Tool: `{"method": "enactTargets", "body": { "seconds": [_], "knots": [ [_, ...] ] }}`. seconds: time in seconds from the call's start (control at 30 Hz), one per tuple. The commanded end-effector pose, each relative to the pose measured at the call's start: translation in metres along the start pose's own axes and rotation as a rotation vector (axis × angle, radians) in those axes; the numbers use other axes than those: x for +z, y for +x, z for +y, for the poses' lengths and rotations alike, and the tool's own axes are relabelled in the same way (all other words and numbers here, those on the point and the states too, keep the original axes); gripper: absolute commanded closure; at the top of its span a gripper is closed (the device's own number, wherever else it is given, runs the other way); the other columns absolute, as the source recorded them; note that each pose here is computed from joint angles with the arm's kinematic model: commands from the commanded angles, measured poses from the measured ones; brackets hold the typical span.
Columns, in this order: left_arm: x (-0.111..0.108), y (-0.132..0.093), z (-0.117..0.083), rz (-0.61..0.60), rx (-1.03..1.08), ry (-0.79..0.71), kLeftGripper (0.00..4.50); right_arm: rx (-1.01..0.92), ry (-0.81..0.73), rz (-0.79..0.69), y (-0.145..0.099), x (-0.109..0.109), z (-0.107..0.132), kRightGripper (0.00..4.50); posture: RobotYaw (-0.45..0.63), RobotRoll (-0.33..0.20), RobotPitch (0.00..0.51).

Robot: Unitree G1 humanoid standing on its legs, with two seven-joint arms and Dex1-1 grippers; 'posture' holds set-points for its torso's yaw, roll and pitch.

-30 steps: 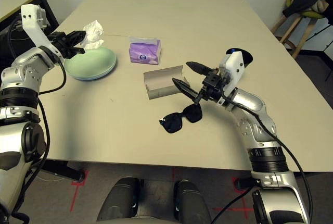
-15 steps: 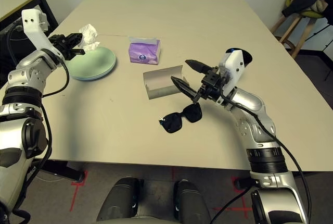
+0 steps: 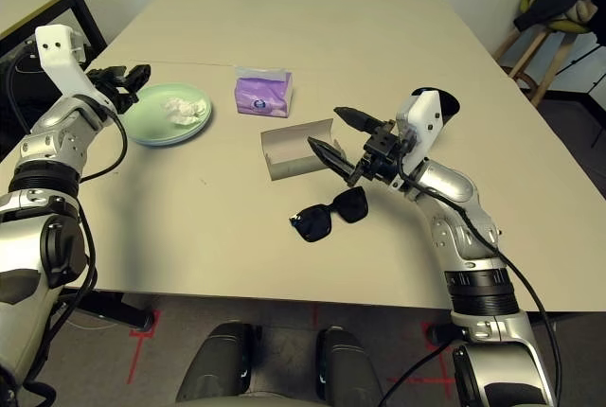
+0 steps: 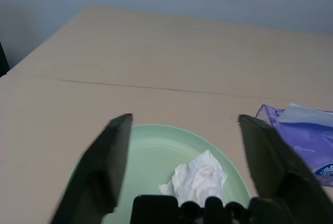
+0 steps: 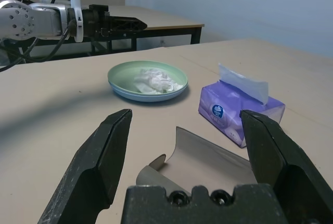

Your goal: Organize and tidy the items on the table.

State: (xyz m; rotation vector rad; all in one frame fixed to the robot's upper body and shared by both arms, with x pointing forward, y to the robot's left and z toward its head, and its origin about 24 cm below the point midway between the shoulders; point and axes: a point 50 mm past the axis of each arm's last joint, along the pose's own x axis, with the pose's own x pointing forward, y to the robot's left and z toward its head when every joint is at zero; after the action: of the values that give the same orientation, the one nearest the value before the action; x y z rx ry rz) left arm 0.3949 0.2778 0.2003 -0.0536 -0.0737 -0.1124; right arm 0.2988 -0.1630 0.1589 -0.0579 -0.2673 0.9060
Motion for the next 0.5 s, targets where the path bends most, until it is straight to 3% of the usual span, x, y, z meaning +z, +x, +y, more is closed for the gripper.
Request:
{"method": "enactTargets", "body": {
  "seconds": [0.03,0.17,0.3,0.5],
  "knots": [
    [-0.002,-0.002,-0.006,-0.030,-0.065,0.032,0.03,0.004,0.003,0.005,-0.001,-0.001,0.001,0.00,0.18,0.000,0.059],
    [-0.009,-0.011,-0.023,-0.013,-0.313,0.069,0.03,0.004,-0.025,0.061,0.000,-0.003,-0.003,0.00,0.19,0.000,0.072],
    [-0.028,-0.032,-0.045,0.082,-0.590,0.147,0.03,-0.019,-0.062,0.175,0.004,-0.003,-0.008,0.00,0.20,0.000,0.088],
    [-0.040,-0.053,-0.065,0.095,-0.794,0.226,0.03,0.069,-0.124,0.351,0.006,0.010,-0.001,0.00,0.20,0.000,0.104]
  ]
}}
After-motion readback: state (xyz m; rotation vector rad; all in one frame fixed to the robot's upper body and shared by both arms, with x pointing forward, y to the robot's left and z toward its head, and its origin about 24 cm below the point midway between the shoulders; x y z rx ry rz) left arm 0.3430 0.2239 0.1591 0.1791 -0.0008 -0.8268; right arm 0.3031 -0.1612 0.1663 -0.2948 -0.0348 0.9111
